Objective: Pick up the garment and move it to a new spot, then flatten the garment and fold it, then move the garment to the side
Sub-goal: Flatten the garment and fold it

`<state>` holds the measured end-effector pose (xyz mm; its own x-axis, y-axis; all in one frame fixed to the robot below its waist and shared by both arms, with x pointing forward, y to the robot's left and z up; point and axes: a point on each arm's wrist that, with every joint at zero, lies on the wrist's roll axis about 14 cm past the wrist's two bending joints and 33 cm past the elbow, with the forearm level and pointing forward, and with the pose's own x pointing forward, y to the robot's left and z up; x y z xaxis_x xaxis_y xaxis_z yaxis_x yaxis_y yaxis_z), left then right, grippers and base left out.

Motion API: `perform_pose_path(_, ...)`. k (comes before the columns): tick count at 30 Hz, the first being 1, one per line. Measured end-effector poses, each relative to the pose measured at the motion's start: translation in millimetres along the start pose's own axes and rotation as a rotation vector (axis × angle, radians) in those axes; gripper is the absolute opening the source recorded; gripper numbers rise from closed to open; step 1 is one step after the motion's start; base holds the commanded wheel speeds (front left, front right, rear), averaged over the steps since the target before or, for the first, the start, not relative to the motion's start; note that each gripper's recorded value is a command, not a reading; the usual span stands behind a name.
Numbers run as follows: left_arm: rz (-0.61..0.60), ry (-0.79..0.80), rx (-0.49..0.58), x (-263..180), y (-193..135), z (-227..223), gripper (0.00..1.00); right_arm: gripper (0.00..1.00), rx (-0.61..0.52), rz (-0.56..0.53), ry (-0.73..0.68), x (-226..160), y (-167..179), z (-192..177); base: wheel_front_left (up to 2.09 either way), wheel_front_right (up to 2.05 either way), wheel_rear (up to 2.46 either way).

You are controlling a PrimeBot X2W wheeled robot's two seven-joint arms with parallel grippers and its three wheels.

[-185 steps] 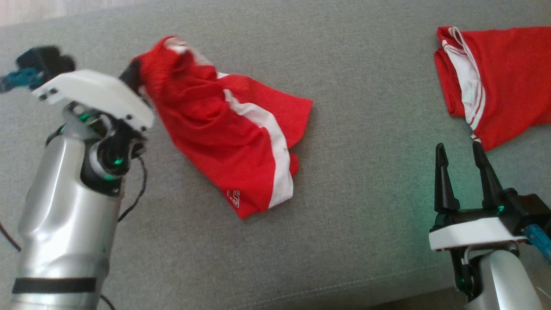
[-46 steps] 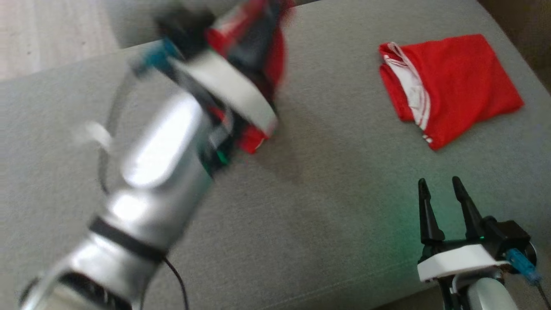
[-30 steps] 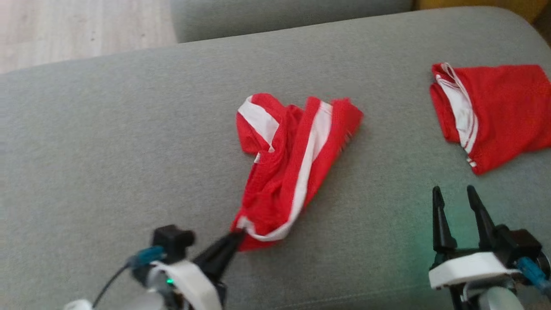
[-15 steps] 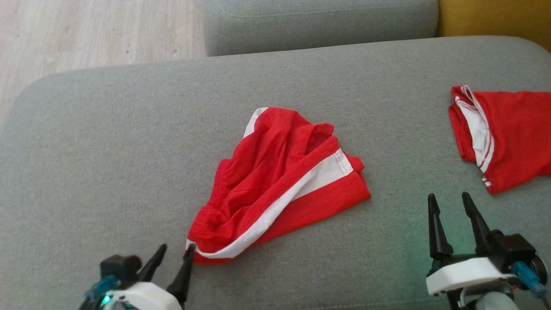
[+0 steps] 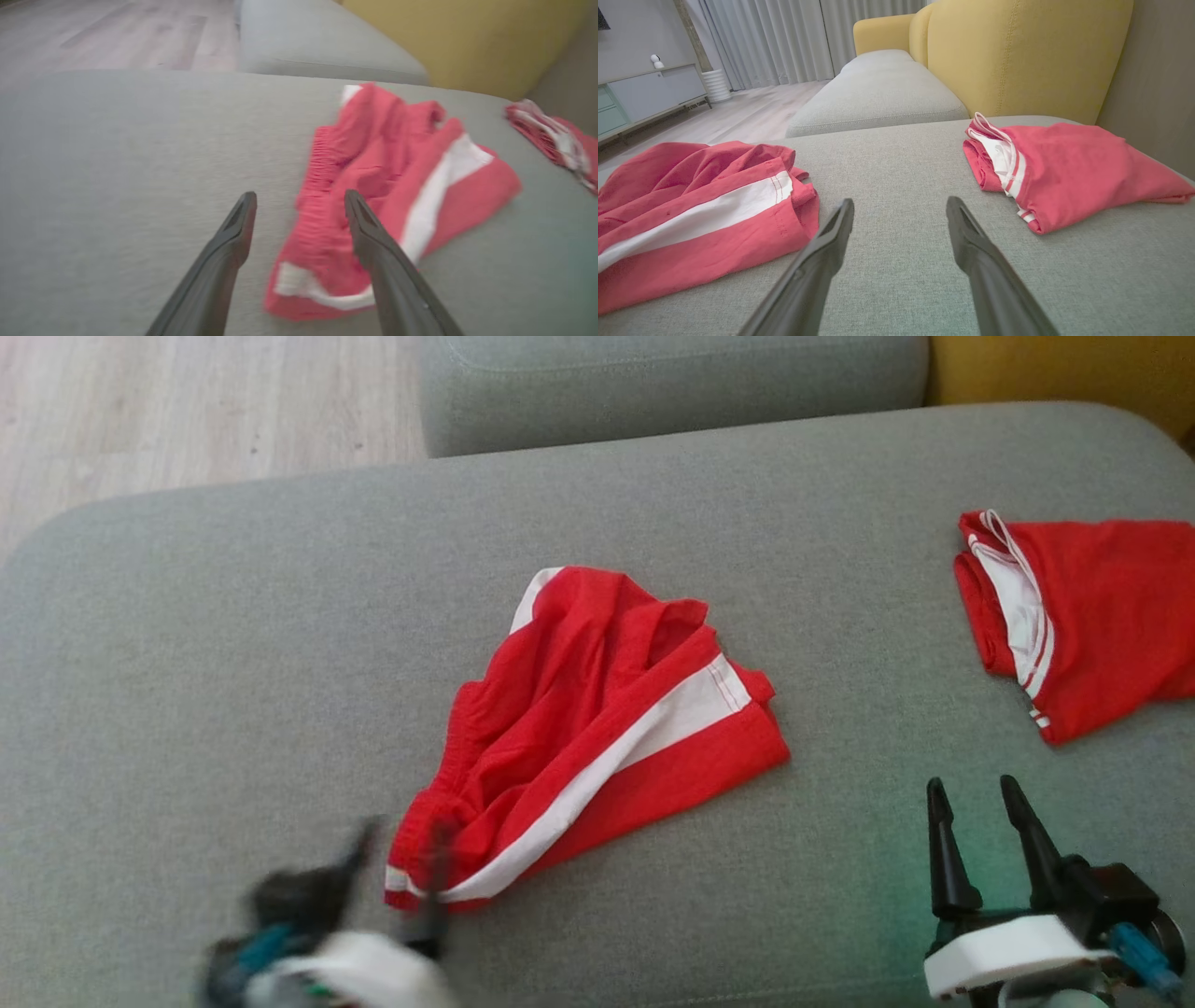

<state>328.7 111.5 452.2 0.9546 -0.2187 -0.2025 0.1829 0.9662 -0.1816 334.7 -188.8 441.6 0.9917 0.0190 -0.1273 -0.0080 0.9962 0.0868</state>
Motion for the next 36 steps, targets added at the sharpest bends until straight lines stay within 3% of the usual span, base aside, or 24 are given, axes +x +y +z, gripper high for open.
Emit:
perform_pose_path(5, -0.307, 0.014, 0.031, 20, -97, 7, 1.0, 1.0, 0.004, 0.005, 0.016, 2, 2, -4, 0.0, 0.0, 0.0)
perform_pose_path(8, -0.396, 0.033, 0.094, 39, -129, 4, 1.0, 1.0, 0.01, -0.002, -0.002, 9, 0, 2, 0.0, 0.0, 0.0)
perform_pose_path(14, -0.405, 0.135, 0.213, 69, -129, -28, 1.0, 1.0, 0.023, -0.054, 0.004, 5, -15, 0, 0.0, 0.0, 0.0)
perform_pose_path(24, -0.396, 0.217, 0.276, 79, -122, -56, 0.98, 1.0, 0.033, -0.093, 0.016, 1, -26, -4, 0.0, 0.0, 0.0)
perform_pose_path(25, -0.394, 0.215, 0.281, 82, -121, -55, 0.84, 1.0, 0.033, -0.093, 0.017, 1, -26, -4, 0.0, 0.0, 0.0)
perform_pose_path(26, -0.391, 0.213, 0.285, 84, -121, -54, 0.52, 1.0, 0.033, -0.092, 0.019, 1, -26, -5, 0.0, 0.0, 0.0)
perform_pose_path(27, -0.393, 0.211, 0.288, 86, -121, -52, 0.52, 1.0, 0.033, -0.092, 0.02, 2, -26, -5, 0.0, 0.0, 0.0)
perform_pose_path(28, -0.398, 0.21, 0.293, 88, -122, -52, 0.41, 1.0, 0.033, -0.091, 0.021, 2, -26, -5, 0.0, 0.0, 0.0)
perform_pose_path(30, -0.409, 0.208, 0.298, 89, -124, -51, 0.0, 1.0, 0.033, -0.09, 0.021, 2, -25, -5, 0.0, 0.0, 0.0)
perform_pose_path(36, -0.46, 0.181, 0.299, 84, -139, -49, 0.0, 1.0, 0.033, -0.087, 0.018, 3, -24, -4, 0.0, 0.0, 0.0)
